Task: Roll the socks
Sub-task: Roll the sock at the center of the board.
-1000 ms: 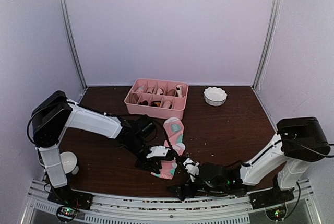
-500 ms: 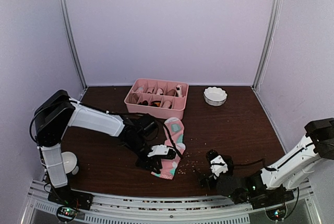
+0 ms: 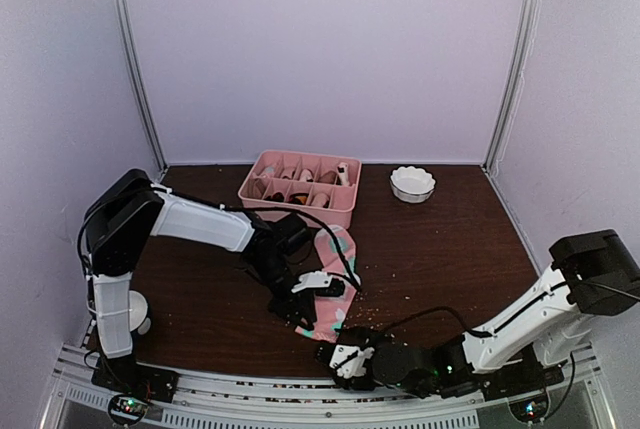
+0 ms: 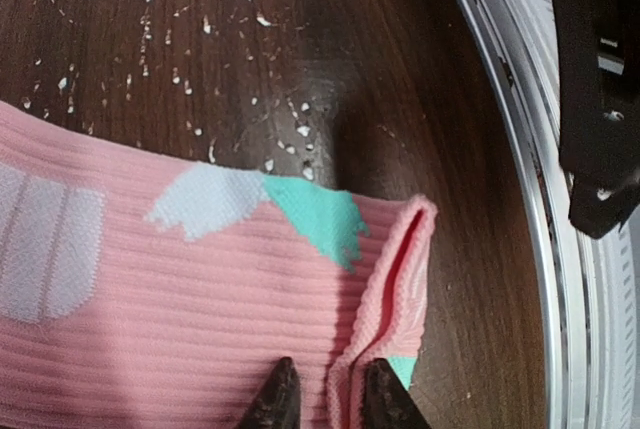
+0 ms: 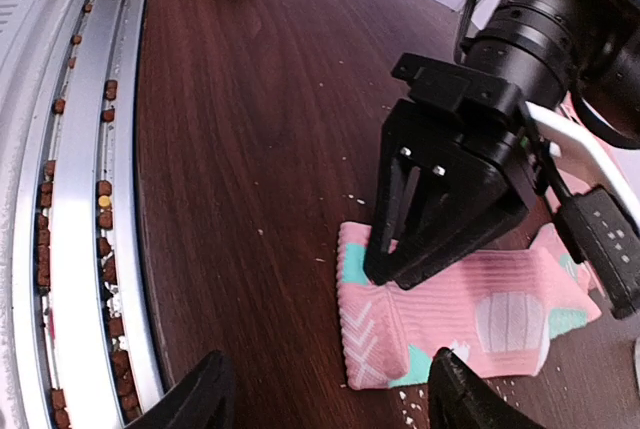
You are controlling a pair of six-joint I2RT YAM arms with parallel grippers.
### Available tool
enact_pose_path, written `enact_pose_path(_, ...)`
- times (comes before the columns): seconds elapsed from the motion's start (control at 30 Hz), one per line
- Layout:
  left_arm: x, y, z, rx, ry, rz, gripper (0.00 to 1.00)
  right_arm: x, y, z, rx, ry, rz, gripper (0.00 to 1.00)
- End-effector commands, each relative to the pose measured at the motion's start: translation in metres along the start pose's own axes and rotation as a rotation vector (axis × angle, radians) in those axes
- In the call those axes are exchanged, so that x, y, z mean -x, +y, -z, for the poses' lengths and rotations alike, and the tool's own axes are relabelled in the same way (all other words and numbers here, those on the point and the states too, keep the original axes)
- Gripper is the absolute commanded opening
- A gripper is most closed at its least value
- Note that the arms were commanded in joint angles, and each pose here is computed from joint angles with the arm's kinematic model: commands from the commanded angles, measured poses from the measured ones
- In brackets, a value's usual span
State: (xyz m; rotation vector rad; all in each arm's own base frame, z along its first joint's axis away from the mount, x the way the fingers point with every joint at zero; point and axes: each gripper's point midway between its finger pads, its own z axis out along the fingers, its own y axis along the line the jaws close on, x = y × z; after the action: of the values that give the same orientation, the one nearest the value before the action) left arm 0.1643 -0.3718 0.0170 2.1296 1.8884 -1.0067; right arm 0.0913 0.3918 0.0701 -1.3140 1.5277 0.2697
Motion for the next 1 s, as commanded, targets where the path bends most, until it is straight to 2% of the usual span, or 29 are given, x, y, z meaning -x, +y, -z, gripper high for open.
enact_pose_path(0.0, -0.038, 0.004, -0.016, -0.011, 0.123, 0.123, 0.25, 0.003, 0.017, -0.016, 0.143, -0.012, 0.076, 0.64)
enact_pose_path(0.4, -0.036, 0.005, -0.018, -0.029, 0.134, 0.153, 0.25, -0.026, 0.012, -0.040, 0.199, 0.103, 0.155, 0.37)
enact_pose_path(0.73, -0.039, 0.002, -0.019, -0.046, 0.144, 0.146, 0.25, -0.045, -0.007, -0.053, 0.141, 0.194, 0.123, 0.31)
enact_pose_path(0.97, -0.043, 0.001, -0.021, -0.058, 0.159, 0.149, 0.25, -0.062, -0.002, -0.056, 0.182, 0.274, 0.093, 0.25)
